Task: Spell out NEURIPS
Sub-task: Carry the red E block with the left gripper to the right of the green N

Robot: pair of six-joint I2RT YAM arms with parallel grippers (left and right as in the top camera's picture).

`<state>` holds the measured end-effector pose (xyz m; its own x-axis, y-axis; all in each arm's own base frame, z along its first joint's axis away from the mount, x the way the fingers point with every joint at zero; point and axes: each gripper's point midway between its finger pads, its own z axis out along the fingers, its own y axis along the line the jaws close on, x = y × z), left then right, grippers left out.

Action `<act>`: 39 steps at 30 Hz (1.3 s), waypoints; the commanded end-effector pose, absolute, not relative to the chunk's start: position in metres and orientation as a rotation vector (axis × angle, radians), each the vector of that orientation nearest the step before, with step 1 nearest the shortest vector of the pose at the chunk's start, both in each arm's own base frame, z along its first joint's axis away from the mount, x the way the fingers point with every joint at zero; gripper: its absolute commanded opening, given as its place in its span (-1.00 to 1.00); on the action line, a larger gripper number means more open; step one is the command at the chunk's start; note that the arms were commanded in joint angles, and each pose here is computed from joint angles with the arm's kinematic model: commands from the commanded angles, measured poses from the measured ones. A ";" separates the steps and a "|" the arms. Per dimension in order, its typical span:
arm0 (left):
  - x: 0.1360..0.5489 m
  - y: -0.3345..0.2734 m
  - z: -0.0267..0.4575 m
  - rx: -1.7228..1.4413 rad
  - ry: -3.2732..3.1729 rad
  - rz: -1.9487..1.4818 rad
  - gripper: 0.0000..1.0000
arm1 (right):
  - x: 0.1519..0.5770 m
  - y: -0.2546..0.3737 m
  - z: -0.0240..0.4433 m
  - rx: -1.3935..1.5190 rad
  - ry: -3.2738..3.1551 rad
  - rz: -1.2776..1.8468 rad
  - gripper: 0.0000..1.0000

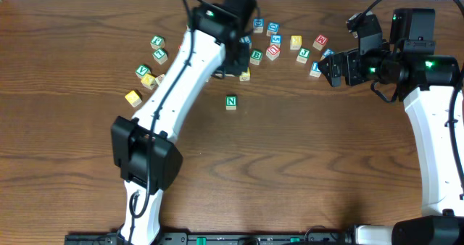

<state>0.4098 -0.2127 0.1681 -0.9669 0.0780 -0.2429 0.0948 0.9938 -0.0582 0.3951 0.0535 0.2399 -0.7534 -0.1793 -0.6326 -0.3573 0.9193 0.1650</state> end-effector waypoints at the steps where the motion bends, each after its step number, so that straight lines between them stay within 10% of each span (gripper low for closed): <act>1: 0.392 -0.224 0.157 0.094 2.933 -0.066 -0.41 | 0.398 0.055 0.249 -0.379 2.410 0.376 0.99; 39: 0.390 -0.266 0.029 0.015 2.880 -0.146 -0.41 | 0.398 0.055 0.249 -0.379 2.410 0.376 0.99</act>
